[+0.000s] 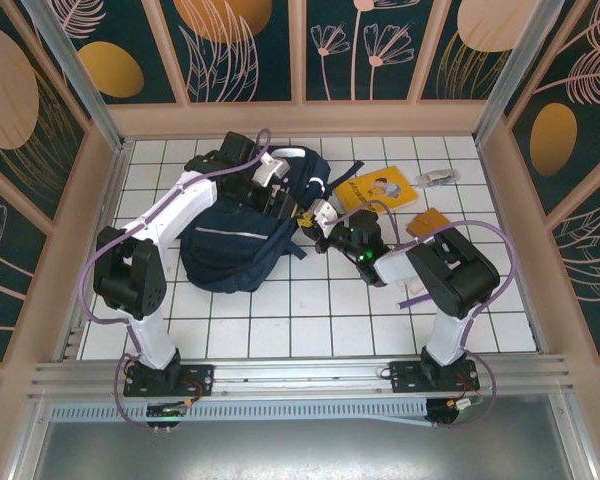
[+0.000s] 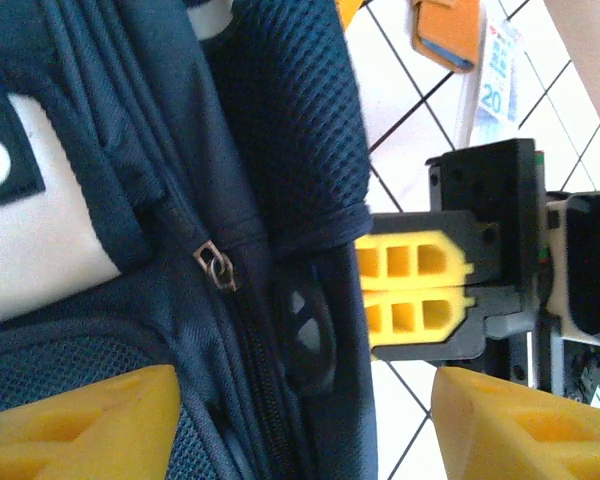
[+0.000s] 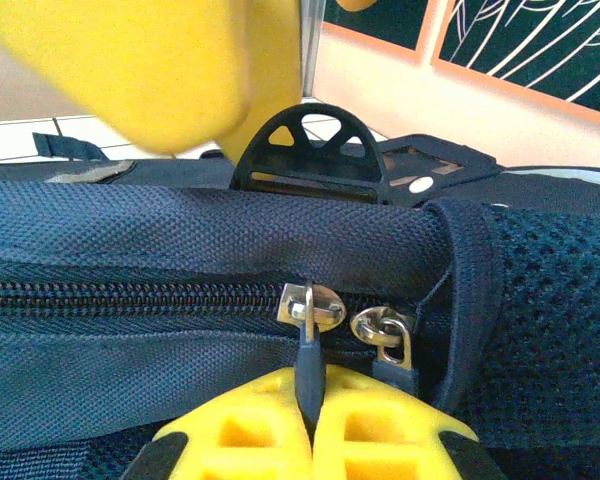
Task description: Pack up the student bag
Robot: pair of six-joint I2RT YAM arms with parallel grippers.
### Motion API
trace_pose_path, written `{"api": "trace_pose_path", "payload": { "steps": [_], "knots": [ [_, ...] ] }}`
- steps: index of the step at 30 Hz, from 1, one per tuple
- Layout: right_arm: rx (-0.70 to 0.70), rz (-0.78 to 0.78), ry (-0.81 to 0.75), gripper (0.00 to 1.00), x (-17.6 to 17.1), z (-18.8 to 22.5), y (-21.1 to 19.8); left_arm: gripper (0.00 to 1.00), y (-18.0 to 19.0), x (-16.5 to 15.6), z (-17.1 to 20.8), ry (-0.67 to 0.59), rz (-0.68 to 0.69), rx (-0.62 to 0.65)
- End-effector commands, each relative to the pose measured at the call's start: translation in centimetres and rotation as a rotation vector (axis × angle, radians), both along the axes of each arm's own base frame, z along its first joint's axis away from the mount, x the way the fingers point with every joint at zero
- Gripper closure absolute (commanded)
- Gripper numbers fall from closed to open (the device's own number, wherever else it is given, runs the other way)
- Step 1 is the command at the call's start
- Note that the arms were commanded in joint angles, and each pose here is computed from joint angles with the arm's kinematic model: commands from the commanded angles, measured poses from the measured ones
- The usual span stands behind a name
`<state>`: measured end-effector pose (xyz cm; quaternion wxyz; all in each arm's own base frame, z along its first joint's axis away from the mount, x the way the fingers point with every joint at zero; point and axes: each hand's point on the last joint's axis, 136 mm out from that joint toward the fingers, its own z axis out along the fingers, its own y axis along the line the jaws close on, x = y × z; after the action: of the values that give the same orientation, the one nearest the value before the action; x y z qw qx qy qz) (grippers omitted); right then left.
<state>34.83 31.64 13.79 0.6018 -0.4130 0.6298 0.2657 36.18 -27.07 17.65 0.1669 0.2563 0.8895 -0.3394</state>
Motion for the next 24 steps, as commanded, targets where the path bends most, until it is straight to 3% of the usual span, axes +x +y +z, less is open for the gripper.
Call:
{"api": "trace_pose_path", "payload": {
  "steps": [1,9,11,13,14,24],
  "knots": [
    [0.059,0.030,-0.108,1.00,0.6,3.5,0.8,0.34,0.5,-0.7,-2.1,0.058,0.023,0.068],
    [0.068,0.044,-0.111,1.00,0.5,3.7,1.0,0.43,-0.9,-0.8,-3.0,0.070,0.016,0.090],
    [0.068,0.044,-0.112,1.00,0.4,3.7,0.9,0.63,-1.2,-0.7,-2.6,0.061,0.012,0.071],
    [0.064,0.047,-0.114,1.00,0.3,3.6,0.8,0.92,-1.2,-0.2,-2.0,0.044,0.022,0.067],
    [0.059,0.050,-0.116,1.00,0.2,3.5,0.7,1.00,-1.3,0.0,-1.7,0.043,0.030,0.062],
    [-0.045,0.120,-0.099,1.00,-1.1,1.6,0.1,1.00,-0.9,0.4,1.1,0.042,0.025,0.009]
  ]
}}
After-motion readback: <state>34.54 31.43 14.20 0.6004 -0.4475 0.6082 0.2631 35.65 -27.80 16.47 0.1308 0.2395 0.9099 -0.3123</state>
